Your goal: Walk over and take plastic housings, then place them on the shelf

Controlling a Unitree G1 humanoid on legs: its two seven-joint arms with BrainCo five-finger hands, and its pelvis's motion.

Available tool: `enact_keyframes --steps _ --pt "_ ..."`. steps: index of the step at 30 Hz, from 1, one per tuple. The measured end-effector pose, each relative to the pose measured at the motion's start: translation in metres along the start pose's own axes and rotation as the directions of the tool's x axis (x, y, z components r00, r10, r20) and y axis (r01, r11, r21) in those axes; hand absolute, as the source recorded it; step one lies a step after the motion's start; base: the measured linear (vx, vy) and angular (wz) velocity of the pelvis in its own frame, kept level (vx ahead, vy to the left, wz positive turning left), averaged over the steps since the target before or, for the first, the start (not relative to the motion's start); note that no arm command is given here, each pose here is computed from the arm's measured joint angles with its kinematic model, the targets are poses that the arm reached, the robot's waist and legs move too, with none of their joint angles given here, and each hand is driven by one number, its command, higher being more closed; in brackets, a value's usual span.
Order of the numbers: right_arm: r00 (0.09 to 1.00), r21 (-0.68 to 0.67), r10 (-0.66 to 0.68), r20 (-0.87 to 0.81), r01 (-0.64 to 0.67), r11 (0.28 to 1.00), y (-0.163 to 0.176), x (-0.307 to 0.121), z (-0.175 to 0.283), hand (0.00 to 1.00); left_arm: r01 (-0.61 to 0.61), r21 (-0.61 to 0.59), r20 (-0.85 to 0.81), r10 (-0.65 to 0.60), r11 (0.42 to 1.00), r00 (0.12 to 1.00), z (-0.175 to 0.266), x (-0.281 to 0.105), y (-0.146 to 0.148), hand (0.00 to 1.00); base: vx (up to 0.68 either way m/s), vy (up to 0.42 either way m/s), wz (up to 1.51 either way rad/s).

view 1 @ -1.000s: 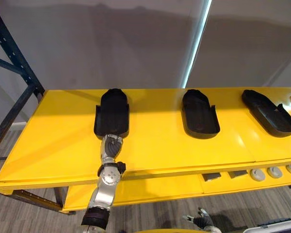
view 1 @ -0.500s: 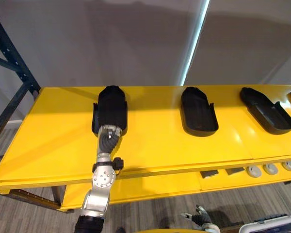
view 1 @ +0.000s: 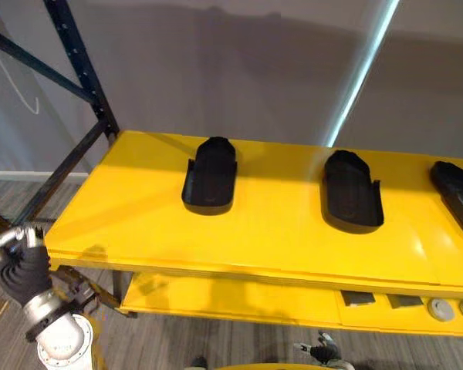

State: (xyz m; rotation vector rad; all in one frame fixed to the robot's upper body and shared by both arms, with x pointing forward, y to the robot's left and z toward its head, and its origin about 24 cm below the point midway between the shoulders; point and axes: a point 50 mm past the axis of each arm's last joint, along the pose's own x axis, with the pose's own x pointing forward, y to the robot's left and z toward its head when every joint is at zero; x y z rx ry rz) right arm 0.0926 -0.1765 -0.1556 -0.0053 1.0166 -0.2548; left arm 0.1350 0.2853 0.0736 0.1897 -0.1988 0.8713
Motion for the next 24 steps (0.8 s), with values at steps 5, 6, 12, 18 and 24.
enact_keyframes --steps 5,6,12,18,24 --pt "0.999 -0.036 0.036 0.03 -0.035 0.999 0.009 0.0 0.009 0.0 0.153 0.145 -0.513 -0.058 0.978 0.856 -0.104 -0.045 0.004 0.0 0.0 0.0 0.0" --pt "0.999 -0.035 0.037 0.03 -0.036 0.999 0.009 0.0 0.009 0.0 0.171 0.142 -0.554 -0.065 0.975 0.83 -0.112 -0.052 0.003 0.0 0.0 0.0 0.0" --pt "0.999 -0.03 0.028 0.033 -0.027 0.999 0.007 -0.001 0.009 0.0 0.289 0.105 -0.789 -0.098 0.952 0.607 -0.16 -0.107 -0.002 0.0 -0.01 0.001 0.0" --pt "1.0 -0.018 0.012 0.023 -0.011 1.0 0.004 -0.002 0.005 0.0 0.323 0.081 -0.849 -0.105 0.943 0.519 -0.172 -0.128 -0.01 0.0 -0.04 0.011 -0.03" --pt "1.0 0.005 -0.011 0.018 0.011 1.0 -0.001 -0.002 0.005 0.0 0.37 0.063 -0.872 -0.129 0.927 0.472 -0.179 -0.137 -0.022 0.0 0.01 0.002 -0.07"
